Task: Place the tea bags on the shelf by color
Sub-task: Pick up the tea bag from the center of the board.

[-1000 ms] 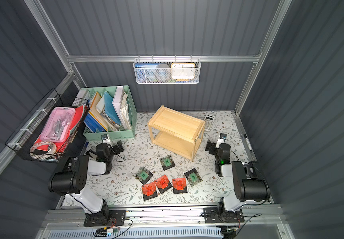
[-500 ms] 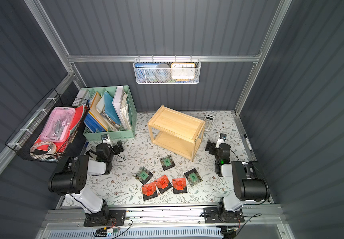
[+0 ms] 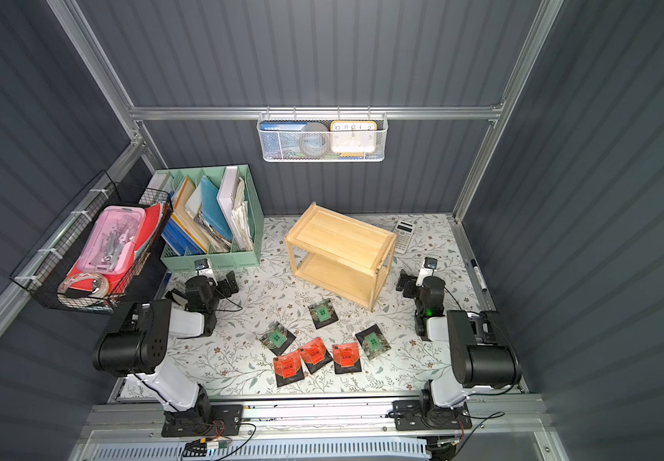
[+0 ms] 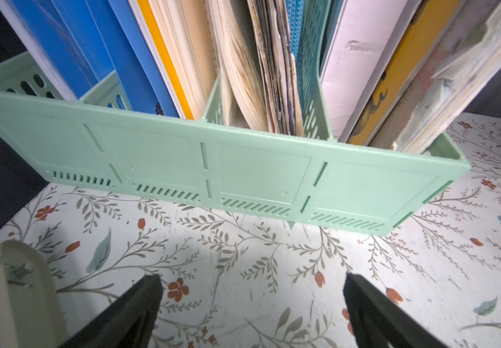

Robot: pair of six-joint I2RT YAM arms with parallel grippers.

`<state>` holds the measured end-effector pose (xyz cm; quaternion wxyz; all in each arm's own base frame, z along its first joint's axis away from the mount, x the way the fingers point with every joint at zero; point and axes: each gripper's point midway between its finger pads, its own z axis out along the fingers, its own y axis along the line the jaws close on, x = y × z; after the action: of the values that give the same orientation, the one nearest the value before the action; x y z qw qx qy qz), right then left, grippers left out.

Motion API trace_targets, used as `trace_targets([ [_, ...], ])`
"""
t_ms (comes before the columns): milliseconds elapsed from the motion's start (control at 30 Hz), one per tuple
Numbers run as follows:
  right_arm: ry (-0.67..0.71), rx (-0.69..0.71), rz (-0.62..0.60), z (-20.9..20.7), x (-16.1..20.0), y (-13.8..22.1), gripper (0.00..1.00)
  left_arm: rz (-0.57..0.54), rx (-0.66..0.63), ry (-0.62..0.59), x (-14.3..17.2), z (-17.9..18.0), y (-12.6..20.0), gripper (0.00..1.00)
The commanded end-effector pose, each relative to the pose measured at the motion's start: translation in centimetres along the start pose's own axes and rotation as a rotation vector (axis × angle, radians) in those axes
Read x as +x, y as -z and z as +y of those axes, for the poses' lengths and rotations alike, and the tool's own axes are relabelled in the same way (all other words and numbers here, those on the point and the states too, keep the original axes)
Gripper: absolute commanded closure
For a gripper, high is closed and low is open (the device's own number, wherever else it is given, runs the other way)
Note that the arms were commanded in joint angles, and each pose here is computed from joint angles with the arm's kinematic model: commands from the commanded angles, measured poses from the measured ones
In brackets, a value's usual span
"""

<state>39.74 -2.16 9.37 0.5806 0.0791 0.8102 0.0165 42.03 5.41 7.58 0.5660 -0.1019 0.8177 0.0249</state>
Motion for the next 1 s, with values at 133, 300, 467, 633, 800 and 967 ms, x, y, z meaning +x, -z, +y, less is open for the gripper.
trace_targets([
  [133, 0.029, -0.059, -0.008, 1.2, -0.5, 0.2, 0.01, 0.000, -0.018, 0.008, -1.0, 0.2, -0.3, 0.00],
  [300, -0.043, 0.095, -0.019, -1.3, -2.5, 1.7, 0.01, 0.081, -0.010, -0.006, -3.1, -0.4, -0.6, 0.00],
  [467, -0.134, 0.156, 0.122, -1.9, -2.8, 3.9, 0.01, 0.086, -0.016, 0.141, -6.0, -0.5, 1.3, 0.00],
  [633, -0.180, 0.095, 0.216, -0.4, -3.7, 7.2, 0.01, 0.188, -0.046, 0.313, -7.2, -0.7, 3.2, 0.00],
  [800, -0.266, 0.047, 0.252, 0.8, -4.8, 11.1, 0.01, 0.323, -0.046, 0.429, -6.6, -1.4, 5.4, 0.00],
  [967, -0.405, -0.031, 0.388, 2.9, -3.8, 14.5, 0.01, 0.454, 0.029, 0.514, -5.0, -3.3, 7.8, 0.00],
])
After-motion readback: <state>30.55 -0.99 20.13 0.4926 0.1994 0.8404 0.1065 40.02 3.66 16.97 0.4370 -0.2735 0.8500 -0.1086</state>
